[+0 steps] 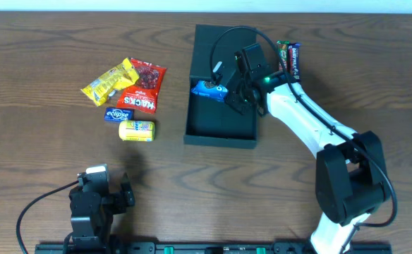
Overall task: Pack container
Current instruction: 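Lower the Oreo pack into the box and release it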
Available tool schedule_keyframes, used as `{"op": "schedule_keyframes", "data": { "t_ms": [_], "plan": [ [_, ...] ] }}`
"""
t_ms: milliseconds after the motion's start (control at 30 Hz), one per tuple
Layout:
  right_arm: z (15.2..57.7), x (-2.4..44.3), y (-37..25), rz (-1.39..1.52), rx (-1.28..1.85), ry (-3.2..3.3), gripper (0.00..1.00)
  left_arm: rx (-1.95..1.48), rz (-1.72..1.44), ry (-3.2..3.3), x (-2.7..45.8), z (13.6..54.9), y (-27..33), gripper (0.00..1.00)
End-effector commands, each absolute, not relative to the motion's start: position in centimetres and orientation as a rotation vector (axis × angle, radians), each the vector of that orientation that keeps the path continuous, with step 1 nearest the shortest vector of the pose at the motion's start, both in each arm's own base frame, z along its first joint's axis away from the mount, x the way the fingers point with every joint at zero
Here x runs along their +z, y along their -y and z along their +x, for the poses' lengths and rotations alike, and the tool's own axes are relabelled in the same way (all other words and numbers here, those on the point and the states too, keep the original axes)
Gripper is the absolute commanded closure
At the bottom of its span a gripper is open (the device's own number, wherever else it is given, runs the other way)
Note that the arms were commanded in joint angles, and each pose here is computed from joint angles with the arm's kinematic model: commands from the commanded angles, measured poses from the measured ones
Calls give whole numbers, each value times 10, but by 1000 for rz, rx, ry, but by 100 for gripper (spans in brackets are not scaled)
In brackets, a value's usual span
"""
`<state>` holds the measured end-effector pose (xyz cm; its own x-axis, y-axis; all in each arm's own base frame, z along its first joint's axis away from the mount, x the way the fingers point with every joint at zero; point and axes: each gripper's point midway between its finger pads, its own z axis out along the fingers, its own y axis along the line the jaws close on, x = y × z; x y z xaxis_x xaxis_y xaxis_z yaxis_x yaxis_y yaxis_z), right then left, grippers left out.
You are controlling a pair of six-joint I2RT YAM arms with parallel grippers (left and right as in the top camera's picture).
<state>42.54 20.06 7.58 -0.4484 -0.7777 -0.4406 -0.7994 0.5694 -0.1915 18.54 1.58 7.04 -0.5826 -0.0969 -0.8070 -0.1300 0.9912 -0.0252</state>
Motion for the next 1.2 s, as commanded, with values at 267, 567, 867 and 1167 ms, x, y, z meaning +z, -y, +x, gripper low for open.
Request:
{"op": "schedule_keyframes", "data": {
  "t_ms": [267, 567, 867, 1167],
  "plan": [
    [432, 77, -200, -1259, 61, -2302, 1, 47, -178, -2210, 64, 184, -17, 5],
    [432, 90, -200, -1144, 92, -2336, 56, 47, -178, -2210, 64, 184, -17, 5],
    [399, 71, -203, -1175, 212, -2470, 99, 47, -178, -2210, 64, 184, -17, 5],
    [388, 38, -198, -1342, 197, -2497, 99, 47, -178, -2210, 64, 184, -17, 5]
  ]
}}
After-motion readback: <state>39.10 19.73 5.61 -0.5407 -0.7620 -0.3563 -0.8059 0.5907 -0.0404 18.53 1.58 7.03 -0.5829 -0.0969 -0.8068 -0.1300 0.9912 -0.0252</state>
